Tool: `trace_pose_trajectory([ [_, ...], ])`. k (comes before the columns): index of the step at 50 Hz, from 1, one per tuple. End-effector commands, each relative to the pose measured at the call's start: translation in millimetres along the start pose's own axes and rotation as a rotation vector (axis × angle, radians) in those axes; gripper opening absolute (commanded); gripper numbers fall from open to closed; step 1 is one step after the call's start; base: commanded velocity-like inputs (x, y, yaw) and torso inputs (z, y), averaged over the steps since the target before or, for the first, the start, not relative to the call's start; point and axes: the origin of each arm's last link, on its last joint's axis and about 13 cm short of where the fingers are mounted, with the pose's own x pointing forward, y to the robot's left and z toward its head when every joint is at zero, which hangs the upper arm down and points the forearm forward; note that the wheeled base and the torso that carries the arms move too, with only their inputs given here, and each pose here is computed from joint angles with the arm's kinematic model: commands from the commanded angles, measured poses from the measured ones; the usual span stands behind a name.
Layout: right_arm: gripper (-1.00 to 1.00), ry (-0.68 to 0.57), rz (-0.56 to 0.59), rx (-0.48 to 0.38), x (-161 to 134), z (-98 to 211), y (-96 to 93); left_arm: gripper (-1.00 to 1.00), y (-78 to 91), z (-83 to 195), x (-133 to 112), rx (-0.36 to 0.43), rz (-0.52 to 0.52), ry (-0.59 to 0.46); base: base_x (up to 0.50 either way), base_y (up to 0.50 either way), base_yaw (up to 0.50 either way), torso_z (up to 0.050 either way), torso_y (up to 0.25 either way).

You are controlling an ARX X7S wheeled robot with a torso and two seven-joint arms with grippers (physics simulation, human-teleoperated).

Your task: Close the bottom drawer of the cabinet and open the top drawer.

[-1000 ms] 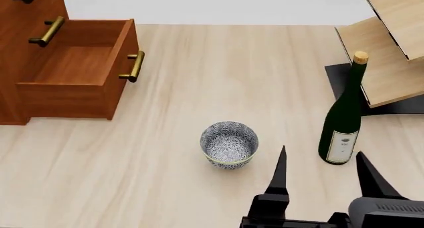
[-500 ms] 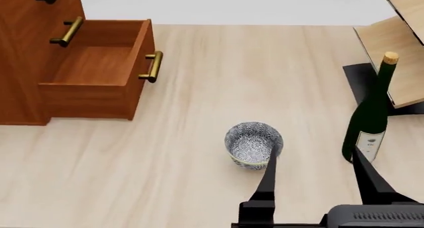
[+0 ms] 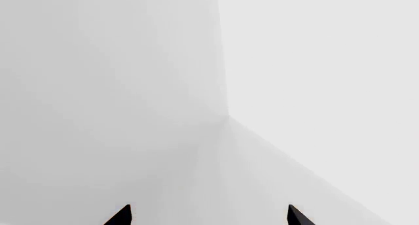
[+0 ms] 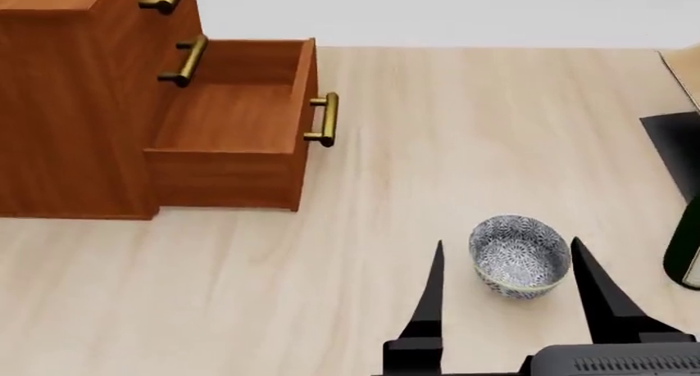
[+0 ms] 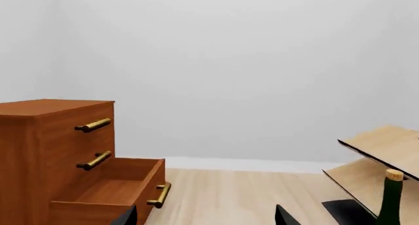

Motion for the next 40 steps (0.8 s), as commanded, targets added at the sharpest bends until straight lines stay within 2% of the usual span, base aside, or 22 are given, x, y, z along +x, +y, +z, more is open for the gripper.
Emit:
trace_pose_trajectory([
  [1,1.0,-0.001,0.009,0.014,-0.6,-0.6,0.3,1.0,-1.3,0.4,0.7,-0.004,-0.008,0.005,0.16,0.31,0.0,0.0,0.0],
  [16,1.0,-0.005,0.031,0.045,-1.8,1.8,0.8,1.0,-1.6,0.6,0.6,0.001,-0.003,0.011,0.19,0.24,0.0,0.0,0.0],
  [32,1.0,-0.003,0.033,0.051,-1.9,1.7,0.3,1.0,-1.1,0.5,0.3,0.001,-0.001,0.011,0.23,0.18,0.0,0.0,0.0],
  [34,1.0,-0.002,0.033,0.051,-1.8,1.7,0.3,1.0,2.9,-2.0,-2.8,0.001,0.0,0.012,0.24,0.15,0.0,0.0,0.0],
  [40,1.0,-0.001,0.029,0.048,-1.7,1.7,-0.2,1.0,-0.3,0.0,-0.2,0.002,-0.002,0.01,0.24,0.15,0.0,0.0,0.0],
])
